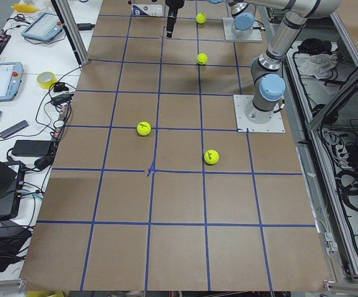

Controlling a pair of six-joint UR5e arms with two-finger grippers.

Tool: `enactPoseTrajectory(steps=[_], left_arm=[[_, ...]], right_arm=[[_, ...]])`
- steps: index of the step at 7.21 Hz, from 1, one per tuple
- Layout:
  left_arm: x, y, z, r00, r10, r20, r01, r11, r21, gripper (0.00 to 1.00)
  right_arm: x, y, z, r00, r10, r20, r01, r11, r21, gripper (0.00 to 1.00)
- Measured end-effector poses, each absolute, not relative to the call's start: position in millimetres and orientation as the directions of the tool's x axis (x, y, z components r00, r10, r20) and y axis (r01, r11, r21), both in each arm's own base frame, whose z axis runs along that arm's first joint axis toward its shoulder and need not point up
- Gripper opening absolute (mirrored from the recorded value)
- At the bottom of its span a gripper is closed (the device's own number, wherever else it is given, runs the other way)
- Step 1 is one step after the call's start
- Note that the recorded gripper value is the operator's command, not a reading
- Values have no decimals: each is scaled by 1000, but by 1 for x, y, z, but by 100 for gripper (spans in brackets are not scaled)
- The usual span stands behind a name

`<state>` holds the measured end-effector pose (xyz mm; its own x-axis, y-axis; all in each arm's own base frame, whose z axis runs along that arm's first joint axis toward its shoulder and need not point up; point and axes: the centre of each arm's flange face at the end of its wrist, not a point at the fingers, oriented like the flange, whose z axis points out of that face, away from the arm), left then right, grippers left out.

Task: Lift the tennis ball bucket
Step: 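Close the right gripper on the can's bottom end and lift it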

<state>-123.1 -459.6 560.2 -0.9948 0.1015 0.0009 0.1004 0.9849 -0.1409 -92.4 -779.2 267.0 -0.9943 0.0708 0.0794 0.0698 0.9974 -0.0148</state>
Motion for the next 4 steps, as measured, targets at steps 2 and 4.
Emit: enactPoseTrajectory(steps=[2,4], left_arm=[[-123,-460,560,-995,102,1,100,985,-141,100],[-123,-460,560,-995,102,1,100,985,-141,100]], right_arm=[[-111,-780,235,-996,56,76,57,998,9,100],[-115,-776,213,-997,46,69,49,998,36,100]])
